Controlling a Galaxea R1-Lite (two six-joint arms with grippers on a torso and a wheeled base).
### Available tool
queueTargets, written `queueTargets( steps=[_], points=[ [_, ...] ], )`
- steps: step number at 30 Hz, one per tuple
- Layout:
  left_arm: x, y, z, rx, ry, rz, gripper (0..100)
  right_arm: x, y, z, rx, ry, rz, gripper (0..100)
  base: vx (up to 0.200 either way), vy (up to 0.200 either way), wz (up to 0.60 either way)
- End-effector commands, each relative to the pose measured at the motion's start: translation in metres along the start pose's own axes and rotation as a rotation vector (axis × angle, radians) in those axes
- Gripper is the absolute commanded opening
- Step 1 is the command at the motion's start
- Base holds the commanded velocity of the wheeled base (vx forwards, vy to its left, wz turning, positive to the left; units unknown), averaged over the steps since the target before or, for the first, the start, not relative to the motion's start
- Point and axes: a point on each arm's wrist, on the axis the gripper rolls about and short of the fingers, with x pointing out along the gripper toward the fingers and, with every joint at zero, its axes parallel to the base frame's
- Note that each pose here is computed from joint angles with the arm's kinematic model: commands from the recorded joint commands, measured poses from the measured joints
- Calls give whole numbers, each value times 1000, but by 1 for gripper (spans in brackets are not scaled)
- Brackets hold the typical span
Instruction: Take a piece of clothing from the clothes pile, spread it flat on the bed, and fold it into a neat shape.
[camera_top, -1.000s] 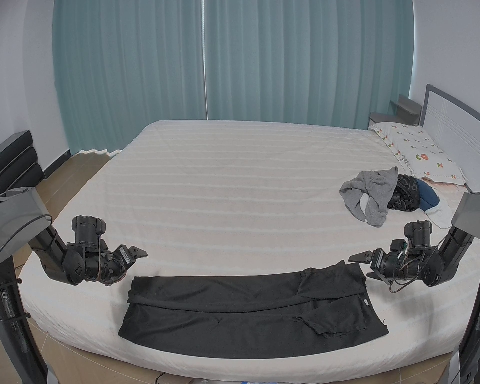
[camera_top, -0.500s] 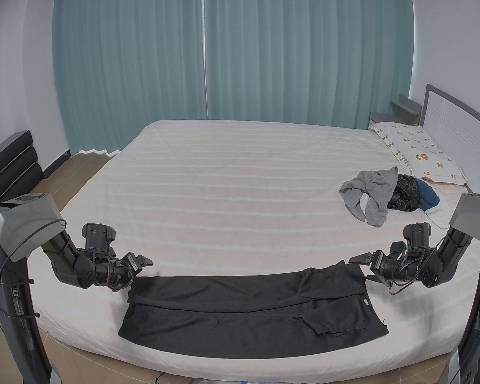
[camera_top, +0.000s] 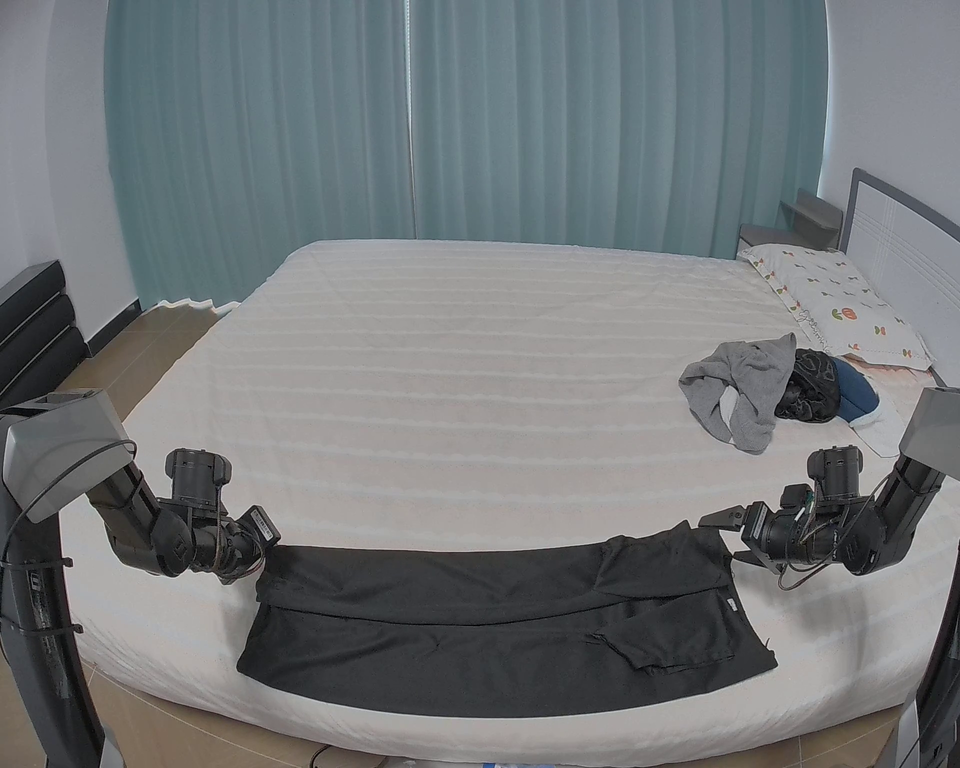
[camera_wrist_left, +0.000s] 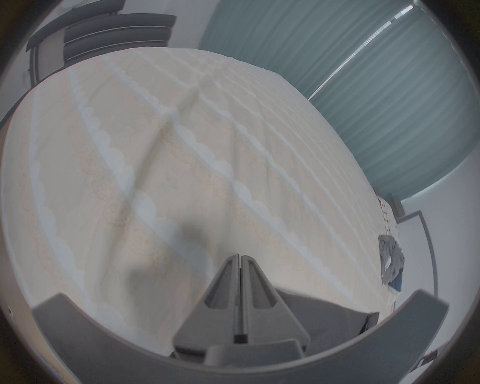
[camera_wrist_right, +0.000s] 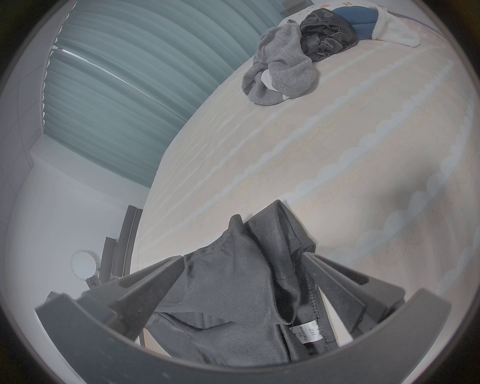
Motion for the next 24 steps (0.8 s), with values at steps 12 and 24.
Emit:
queueTargets(
  steps=[12, 24],
  points=[
    [1, 1, 13, -43, -91, -2, 0, 15, -3, 7, 57, -13, -2, 100, 0, 0, 0],
    [8, 5, 14, -49, -90, 7, 0, 30, -7, 10, 59, -32, -27, 100, 0, 0, 0]
  ],
)
